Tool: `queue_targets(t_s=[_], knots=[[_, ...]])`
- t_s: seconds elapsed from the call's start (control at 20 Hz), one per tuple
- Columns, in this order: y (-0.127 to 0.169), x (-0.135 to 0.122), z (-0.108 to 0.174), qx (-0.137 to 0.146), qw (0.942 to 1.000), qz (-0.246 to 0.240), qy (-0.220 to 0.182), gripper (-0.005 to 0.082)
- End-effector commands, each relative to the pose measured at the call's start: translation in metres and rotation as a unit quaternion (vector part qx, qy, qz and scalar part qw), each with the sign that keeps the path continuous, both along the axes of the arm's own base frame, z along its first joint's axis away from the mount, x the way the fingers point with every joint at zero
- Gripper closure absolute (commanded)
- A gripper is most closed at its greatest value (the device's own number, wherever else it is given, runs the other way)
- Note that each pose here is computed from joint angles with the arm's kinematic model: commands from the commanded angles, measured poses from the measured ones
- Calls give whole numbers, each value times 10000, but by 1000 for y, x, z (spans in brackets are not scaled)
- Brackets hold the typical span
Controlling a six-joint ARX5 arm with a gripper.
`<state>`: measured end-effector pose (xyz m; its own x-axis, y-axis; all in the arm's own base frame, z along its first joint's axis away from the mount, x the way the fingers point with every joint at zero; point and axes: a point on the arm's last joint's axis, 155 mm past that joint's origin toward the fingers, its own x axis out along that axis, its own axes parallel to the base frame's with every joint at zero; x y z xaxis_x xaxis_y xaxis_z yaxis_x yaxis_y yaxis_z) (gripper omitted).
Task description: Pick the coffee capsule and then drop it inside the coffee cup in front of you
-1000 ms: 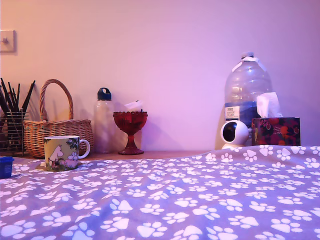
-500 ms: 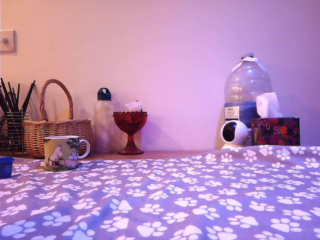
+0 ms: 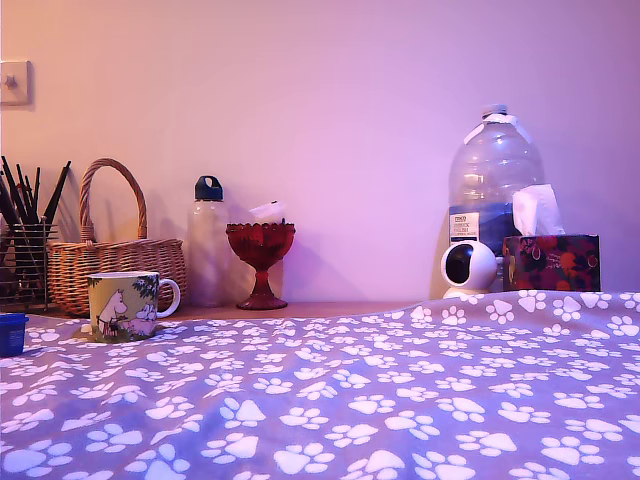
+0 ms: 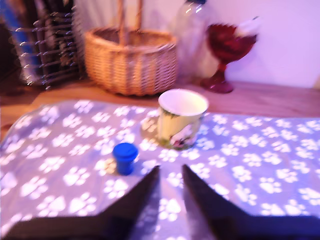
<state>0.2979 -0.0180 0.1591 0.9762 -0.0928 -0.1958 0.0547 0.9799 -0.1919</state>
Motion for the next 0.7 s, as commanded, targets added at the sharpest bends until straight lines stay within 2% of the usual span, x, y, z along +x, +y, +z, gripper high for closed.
queue_targets(t_s=[0.0, 0.55, 0.65], knots=[[-3, 1, -2, -32, 10000, -81, 38, 155], [1, 10, -14, 42, 9998, 25, 195, 155], [1, 16, -17, 209, 9996, -11, 178, 155]])
